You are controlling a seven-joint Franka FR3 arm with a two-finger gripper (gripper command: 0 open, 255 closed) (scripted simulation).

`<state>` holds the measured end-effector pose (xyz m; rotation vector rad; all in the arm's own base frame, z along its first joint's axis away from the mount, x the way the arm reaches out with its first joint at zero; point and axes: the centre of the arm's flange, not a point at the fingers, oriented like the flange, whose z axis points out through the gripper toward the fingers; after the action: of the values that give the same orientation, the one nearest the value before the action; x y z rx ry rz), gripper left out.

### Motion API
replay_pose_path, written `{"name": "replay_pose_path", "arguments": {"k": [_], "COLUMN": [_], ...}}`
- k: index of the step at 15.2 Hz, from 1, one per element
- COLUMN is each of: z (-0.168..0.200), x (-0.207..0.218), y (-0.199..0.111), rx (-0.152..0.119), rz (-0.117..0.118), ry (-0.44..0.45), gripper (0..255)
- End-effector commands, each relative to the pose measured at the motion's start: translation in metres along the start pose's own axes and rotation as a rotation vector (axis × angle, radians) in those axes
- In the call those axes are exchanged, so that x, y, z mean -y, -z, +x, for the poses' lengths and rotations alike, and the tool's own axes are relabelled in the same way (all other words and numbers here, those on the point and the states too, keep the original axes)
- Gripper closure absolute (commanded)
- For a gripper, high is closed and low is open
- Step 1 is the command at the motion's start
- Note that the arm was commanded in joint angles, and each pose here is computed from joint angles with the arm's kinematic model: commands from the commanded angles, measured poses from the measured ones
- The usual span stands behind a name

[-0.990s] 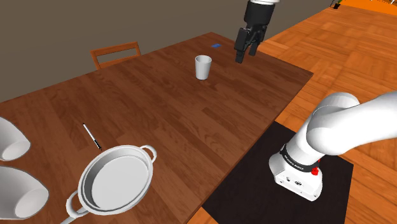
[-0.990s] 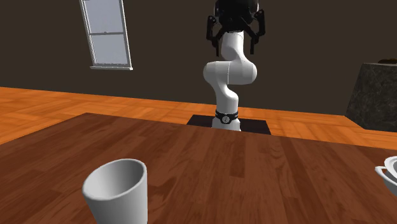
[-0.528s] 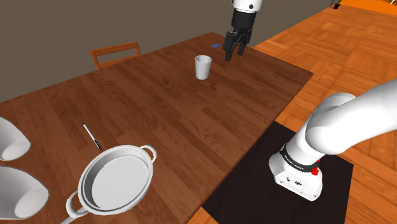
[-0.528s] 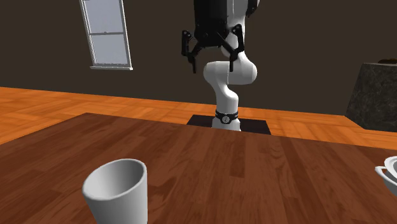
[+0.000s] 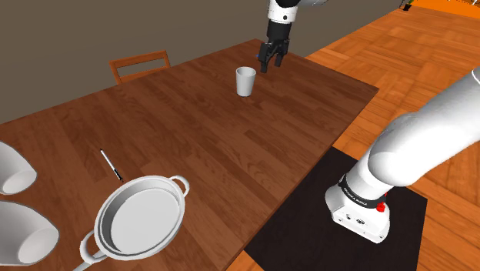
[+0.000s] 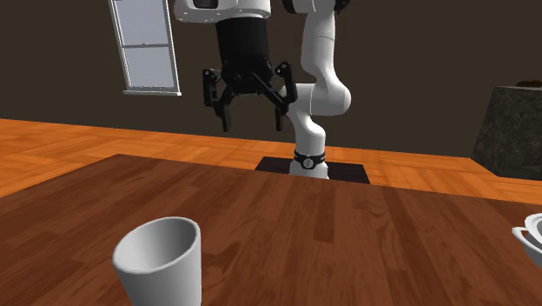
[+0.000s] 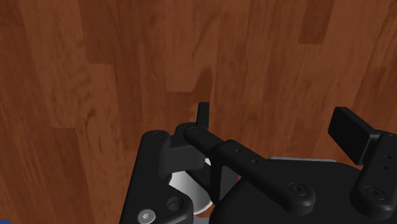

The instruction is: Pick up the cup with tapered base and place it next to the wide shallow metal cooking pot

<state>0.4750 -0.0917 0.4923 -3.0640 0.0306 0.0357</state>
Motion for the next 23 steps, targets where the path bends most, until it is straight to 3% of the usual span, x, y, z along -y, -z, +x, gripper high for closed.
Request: {"name": "replay_pose_path", "arguments": {"k": [1,16,23], "z": [0.02,0.169,0.17], "x": [-0.014,-0.122,-0.122], "y": [-0.009,-0.084,-0.116], "rx": [-0.002,-0.009,-0.009], "rz": [0.001,0.015,0.015], "ry": [-0.001,-0.01,-0.01], "gripper": [0,0,0]}}
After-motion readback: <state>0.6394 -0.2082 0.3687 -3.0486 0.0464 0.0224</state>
